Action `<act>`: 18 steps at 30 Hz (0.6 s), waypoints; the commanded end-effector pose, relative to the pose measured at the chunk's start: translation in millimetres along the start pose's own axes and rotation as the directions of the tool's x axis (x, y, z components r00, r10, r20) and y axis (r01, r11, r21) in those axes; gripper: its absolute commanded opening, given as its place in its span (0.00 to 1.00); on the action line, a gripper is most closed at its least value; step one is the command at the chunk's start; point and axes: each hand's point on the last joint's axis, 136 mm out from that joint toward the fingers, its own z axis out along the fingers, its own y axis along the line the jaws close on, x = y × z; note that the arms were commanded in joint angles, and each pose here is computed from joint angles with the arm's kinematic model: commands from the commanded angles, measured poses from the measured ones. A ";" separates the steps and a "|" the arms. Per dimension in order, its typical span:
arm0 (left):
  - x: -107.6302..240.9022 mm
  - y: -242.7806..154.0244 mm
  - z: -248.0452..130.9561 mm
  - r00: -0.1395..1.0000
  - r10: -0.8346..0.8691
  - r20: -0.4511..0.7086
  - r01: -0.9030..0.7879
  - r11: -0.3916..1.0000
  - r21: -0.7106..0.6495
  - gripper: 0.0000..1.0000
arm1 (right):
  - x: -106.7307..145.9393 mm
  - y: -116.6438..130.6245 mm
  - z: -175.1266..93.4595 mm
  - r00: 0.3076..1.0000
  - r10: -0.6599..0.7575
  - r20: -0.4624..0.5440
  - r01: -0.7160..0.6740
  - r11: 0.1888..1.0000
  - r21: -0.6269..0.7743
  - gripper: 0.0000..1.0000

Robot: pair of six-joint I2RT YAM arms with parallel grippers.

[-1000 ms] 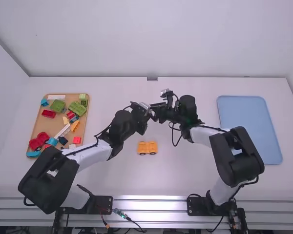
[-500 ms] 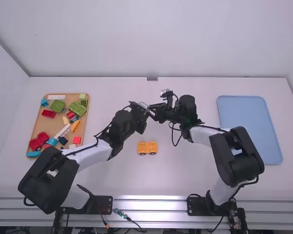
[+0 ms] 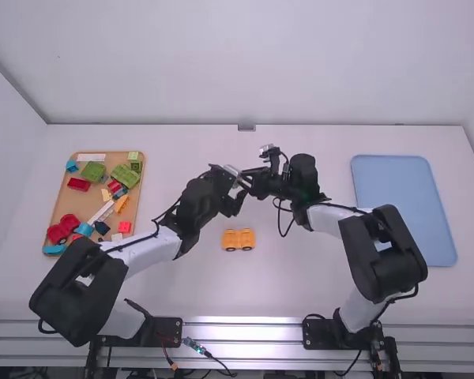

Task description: Assemble lego blocks to make yellow taxi

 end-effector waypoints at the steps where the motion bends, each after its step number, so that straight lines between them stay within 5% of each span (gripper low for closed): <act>1: -10.2 1.5 1.2 1.000 -0.002 0.026 0.002 1.000 -0.005 0.86 | 3.1 5.2 5.0 1.000 -0.024 -0.019 0.023 0.999 -0.029 0.22; 4: -6.7 2.1 1.1 1.000 -0.003 0.012 0.003 1.000 -0.006 0.99 | 2.6 4.6 4.4 0.998 -0.058 -0.017 0.057 0.998 -0.028 0.22; 11: 7.2 -10.0 -14.8 0.996 -0.011 -0.088 0.020 0.995 0.094 0.99 | -5.9 -16.5 -10.8 0.991 -0.130 -0.026 0.130 0.991 0.014 0.15; 18: -4.5 17.6 -60.2 0.985 -0.025 -0.170 0.042 0.994 0.099 0.99 | 0.9 -52.0 -23.9 0.939 -0.184 -0.292 0.247 0.949 0.197 0.05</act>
